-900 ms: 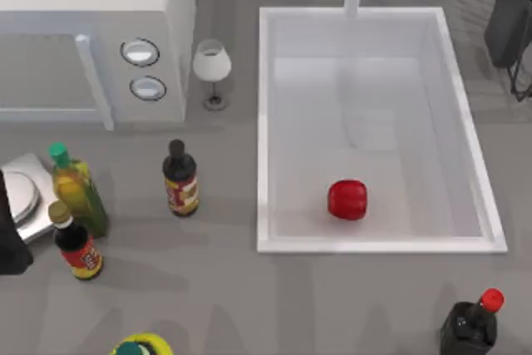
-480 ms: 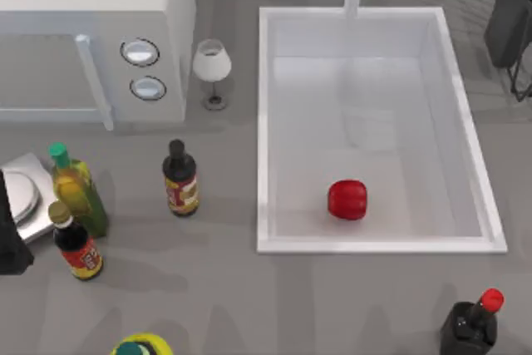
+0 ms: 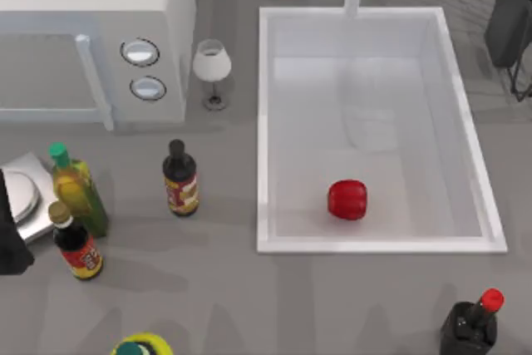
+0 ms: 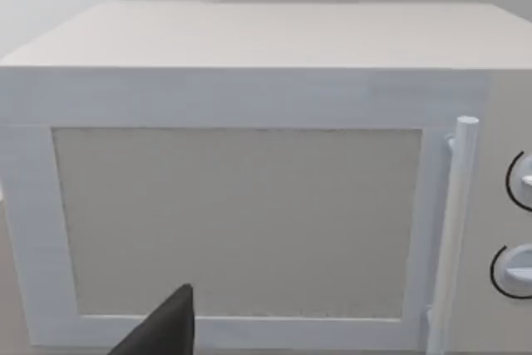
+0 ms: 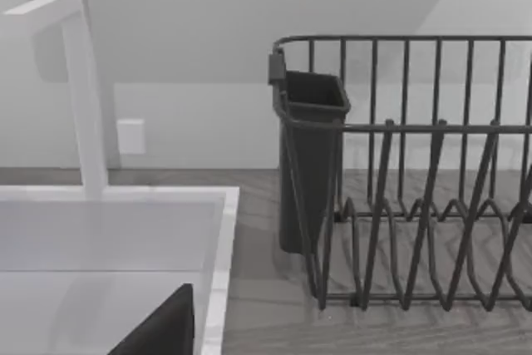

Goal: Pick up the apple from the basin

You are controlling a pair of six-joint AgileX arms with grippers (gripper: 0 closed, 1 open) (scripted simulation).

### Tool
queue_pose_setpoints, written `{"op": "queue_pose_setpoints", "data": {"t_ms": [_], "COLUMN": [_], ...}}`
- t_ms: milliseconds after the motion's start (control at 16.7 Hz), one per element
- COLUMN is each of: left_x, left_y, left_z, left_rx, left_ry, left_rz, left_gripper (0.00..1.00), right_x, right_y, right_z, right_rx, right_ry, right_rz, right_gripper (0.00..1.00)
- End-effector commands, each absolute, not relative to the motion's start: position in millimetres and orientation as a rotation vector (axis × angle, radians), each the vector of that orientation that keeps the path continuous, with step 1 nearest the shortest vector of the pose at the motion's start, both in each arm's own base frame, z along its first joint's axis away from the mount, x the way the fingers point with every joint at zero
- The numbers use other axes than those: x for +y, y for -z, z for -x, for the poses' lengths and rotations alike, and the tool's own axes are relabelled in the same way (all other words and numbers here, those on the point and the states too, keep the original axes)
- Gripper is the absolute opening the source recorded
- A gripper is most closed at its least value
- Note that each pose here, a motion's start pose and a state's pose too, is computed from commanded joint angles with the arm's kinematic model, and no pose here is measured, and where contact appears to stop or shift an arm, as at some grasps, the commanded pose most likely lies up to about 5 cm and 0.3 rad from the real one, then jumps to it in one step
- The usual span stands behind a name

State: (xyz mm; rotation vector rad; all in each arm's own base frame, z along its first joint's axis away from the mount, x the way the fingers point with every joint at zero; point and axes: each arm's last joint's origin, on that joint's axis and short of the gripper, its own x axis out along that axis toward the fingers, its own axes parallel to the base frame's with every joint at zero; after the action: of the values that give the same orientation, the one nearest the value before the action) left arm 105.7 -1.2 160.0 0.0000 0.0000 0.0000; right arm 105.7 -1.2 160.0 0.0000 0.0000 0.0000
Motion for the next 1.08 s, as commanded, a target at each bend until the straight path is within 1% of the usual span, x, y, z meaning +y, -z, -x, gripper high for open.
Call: {"op": "queue_pose_setpoints", "data": {"t_ms": [660, 840, 1080], "left_x": [-1.2, -1.2, -1.2], "left_y": [-160.0, -160.0, -160.0], "left_z": [-105.7, -105.7, -105.7], "left_rx": [0.000, 0.000, 0.000], "left_ry": [0.000, 0.000, 0.000], "left_rz": [0.000, 0.000, 0.000], "left_gripper": [1.00, 1.00, 1.00], "right_x": [-0.5, 2.2, 10.4], "right_y": [-163.7, -179.2, -215.2], "right_z": [-106.2, -109.3, -125.7], "right_rx": [0.020, 0.099, 0.284], "right_ry": [-0.006, -0.028, -0.074], "right_rz": [-0.007, -0.031, -0.082], "right_gripper": [1.00, 1.00, 1.00]}}
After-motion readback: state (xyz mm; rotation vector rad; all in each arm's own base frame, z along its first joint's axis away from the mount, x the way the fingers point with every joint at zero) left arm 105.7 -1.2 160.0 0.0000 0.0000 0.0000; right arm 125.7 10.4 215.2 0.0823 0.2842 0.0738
